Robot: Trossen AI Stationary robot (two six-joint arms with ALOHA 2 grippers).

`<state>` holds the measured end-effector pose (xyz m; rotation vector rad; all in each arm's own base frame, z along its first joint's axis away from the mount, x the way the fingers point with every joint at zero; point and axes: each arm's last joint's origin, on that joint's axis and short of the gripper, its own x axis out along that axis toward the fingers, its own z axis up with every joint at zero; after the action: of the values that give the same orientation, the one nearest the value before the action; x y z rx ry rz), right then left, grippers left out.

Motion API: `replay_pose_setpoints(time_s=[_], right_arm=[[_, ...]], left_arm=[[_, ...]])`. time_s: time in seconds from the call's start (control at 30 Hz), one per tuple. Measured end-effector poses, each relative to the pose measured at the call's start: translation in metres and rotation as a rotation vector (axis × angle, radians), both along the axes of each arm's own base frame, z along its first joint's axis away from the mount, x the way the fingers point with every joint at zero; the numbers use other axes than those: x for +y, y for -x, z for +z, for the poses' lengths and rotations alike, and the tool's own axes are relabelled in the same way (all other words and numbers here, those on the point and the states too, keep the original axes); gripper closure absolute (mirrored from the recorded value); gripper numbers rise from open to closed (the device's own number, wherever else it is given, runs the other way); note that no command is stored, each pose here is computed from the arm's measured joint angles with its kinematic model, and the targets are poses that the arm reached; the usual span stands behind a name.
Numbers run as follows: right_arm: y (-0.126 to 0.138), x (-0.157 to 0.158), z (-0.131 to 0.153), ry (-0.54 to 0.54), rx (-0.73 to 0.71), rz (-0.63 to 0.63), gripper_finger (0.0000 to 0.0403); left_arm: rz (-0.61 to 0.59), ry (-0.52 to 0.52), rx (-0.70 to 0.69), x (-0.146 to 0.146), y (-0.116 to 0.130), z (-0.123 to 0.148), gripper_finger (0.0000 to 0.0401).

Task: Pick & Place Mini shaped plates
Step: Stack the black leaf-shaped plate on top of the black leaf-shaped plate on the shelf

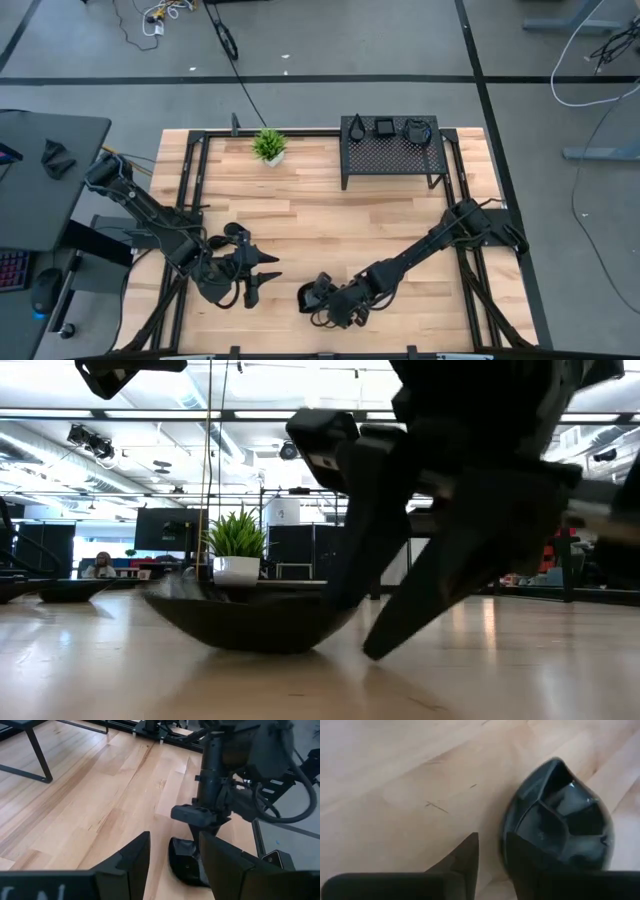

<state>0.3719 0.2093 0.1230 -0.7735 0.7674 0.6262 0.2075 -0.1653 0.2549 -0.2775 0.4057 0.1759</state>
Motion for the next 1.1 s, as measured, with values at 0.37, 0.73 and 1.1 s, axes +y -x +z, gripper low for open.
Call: replay_pose_setpoints(time_s=[0.37,0.73,1.1], right_arm=[[0.004,0.004,-0.004,0.047,-0.087,-0.049,0.0379],[0.029,0.009,0.064,0.117,-0.186,-0.042,0.0398],[0.111,-0.079,0.185,-0.102,-0.066,-0.649,0.0399]], left_arm=[[0.0,0.0,0.0,0.0,0.0,0.0,0.0224],[0.002,-0.001,0.0,0.0,0.0,0.0,0.0224],[0.019,-0.005,-0.003,0.003,-0.002,0.0,0.0224]])
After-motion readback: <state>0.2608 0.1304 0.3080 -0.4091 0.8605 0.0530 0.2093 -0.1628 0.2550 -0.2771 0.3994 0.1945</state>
